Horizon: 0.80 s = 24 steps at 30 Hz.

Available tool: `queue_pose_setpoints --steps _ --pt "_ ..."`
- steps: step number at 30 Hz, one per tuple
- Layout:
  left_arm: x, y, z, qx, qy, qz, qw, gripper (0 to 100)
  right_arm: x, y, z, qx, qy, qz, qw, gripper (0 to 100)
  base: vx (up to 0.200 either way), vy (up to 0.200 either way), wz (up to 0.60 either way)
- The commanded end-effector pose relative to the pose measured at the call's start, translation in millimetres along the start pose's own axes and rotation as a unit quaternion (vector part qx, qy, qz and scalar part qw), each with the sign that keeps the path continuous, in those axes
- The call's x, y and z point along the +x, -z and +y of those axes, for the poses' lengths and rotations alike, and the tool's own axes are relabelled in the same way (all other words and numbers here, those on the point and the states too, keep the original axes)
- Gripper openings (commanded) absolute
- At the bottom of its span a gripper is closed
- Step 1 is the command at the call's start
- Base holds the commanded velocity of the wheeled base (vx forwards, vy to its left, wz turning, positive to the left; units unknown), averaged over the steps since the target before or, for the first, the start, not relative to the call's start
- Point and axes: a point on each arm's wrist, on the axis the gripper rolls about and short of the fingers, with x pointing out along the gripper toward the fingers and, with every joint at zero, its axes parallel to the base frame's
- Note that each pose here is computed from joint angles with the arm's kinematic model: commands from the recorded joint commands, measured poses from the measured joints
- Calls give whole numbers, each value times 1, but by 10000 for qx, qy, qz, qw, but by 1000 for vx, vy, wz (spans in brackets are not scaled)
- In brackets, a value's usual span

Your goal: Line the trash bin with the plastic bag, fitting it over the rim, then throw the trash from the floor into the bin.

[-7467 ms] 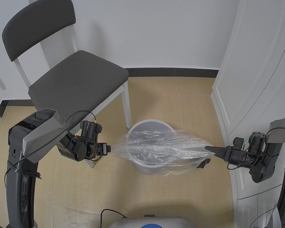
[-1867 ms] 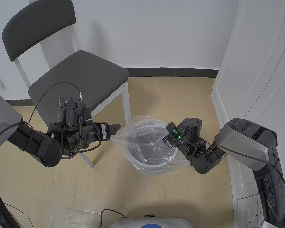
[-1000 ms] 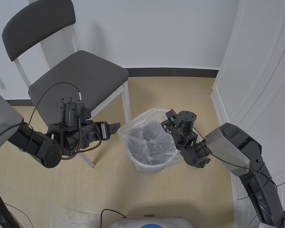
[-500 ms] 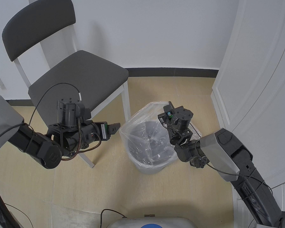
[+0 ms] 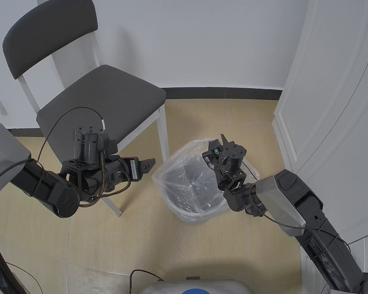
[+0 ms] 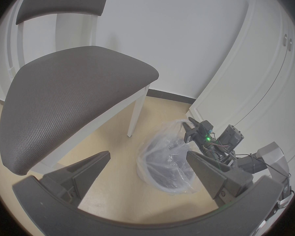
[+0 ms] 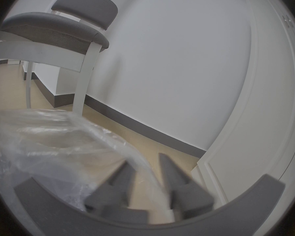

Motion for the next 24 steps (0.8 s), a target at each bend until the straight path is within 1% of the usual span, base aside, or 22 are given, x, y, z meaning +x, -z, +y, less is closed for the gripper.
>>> queue_pose_setpoints --steps 1,3,5,8,10,14,15,18,20,24 --pt "0 0 0 -1 -5 5 10000 100 0 -2 -1 3 9 -13 10000 100 0 0 0" --pt "0 0 0 -1 -5 5 10000 100 1 -4 -2 10 16 -25 10000 100 0 0 0" --pt "0 0 0 -1 -3 -3 10000 100 -5 -2 -3 -64 -84 131 9999 100 0 0 0" --pt "0 0 0 -1 5 0 10000 100 -9 -7 -4 -19 -162 192 9997 100 0 0 0" --pt "0 0 0 -1 2 7 10000 100 -17 -23 -5 124 -307 276 9991 100 0 0 0" --pt "-2 -1 -1 1 16 -13 10000 100 -25 -43 -11 267 -477 458 9975 100 0 0 0" --pt "-3 0 0 6 5 0 10000 100 -30 -52 -15 304 -585 584 9961 100 0 0 0" --pt "-10 -5 -1 3 58 -137 9999 100 -41 -59 -22 301 -789 839 9929 100 0 0 0" --pt "-13 -5 -1 4 142 -121 9998 100 -47 -60 -26 254 -861 957 9914 100 0 0 0" --pt "-17 -4 -2 14 287 -73 9996 100 -53 -70 -36 256 -1012 961 9899 100 0 0 0"
